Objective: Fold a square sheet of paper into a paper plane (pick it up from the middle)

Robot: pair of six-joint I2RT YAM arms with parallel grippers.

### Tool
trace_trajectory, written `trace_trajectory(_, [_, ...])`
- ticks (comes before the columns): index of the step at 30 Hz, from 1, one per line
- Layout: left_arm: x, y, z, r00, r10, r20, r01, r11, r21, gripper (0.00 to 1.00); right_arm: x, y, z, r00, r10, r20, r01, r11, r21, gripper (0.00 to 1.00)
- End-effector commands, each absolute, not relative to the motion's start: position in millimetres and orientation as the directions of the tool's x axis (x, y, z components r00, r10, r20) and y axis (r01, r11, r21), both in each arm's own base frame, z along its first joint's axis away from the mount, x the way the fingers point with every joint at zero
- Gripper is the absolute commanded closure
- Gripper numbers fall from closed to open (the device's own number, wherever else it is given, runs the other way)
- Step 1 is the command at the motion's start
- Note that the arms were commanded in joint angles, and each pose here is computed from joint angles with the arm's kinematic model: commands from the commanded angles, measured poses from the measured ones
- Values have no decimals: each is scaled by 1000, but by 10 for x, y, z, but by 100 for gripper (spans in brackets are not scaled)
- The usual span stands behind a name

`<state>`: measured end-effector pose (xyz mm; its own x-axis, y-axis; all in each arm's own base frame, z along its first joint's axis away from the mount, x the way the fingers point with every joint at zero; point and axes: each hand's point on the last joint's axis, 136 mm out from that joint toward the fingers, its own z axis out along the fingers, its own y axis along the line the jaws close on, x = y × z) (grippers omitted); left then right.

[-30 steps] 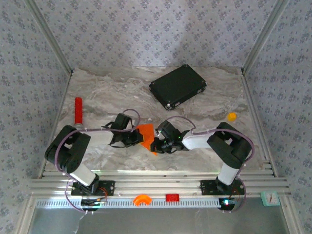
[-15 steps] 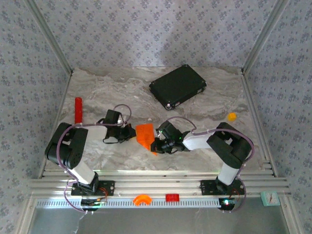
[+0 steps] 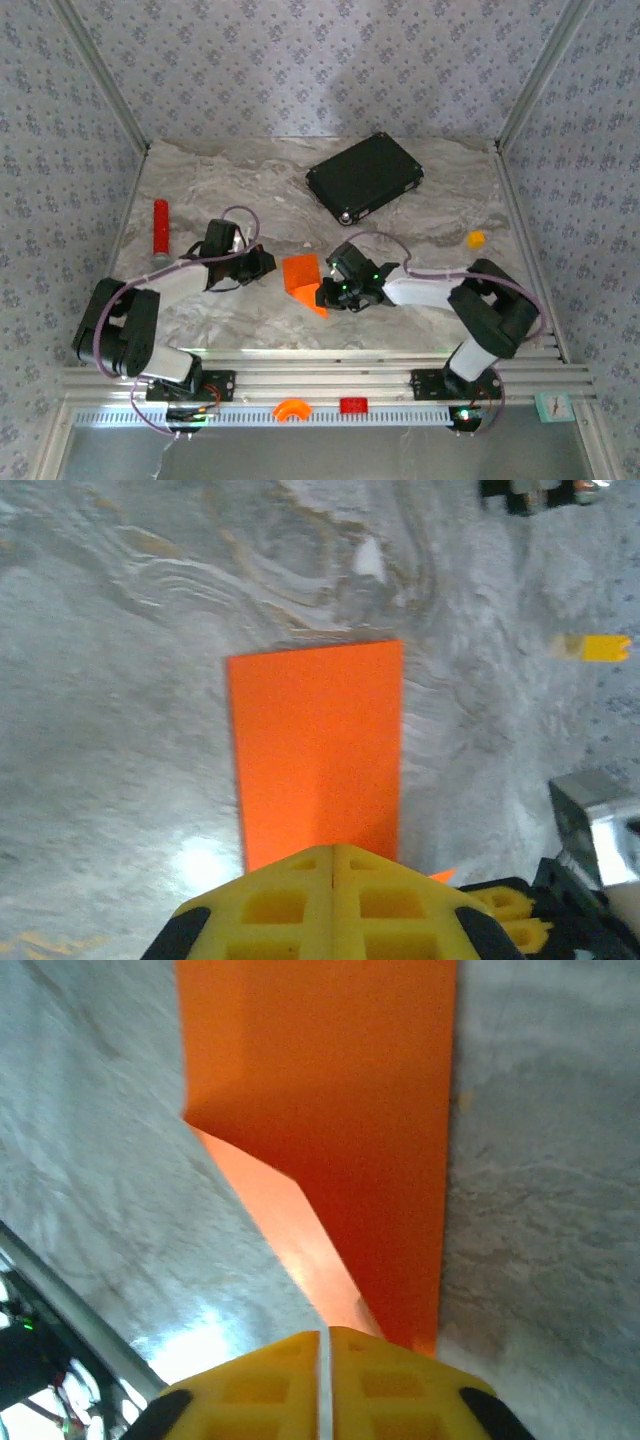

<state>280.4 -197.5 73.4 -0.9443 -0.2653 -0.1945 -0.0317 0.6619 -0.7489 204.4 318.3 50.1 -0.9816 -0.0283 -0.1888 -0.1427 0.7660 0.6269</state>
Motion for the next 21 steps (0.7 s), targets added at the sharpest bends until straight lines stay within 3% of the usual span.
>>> trace_trajectory(1, [2726, -1987, 824, -940, -269, -210, -18, 655, -756, 99, 2273, 3031, 713, -959, 20, -283, -155, 800, 580, 73])
trace_trajectory(2, [2722, -1988, 844, -939, -270, -214, -14, 650, -760, 98, 2286, 3031, 726, -963, 19, -270, -151, 791, 593, 66])
trace_trajectory(6, [2713, -2026, 863, -944, -263, -198, -15, 633, -774, 97, 2359, 3037, 689, -973, -7, -231, -148, 788, 598, 53])
trace_trajectory(13, [2695, -2089, 785, -961, -246, -127, -49, 605, -795, 84, 2436, 3217, 588, -978, -57, -202, -173, 766, 619, 52])
trace_trajectory(17, [2670, -2115, 724, -969, -233, -77, -76, 583, -809, 78, 2435, 3310, 556, -978, -85, -189, -188, 751, 633, 60])
trace_trajectory(21, [2657, -2106, 678, -972, -230, -40, -100, 568, -817, 69, 2393, 3265, 507, -979, -90, -182, -187, 756, 628, 83])
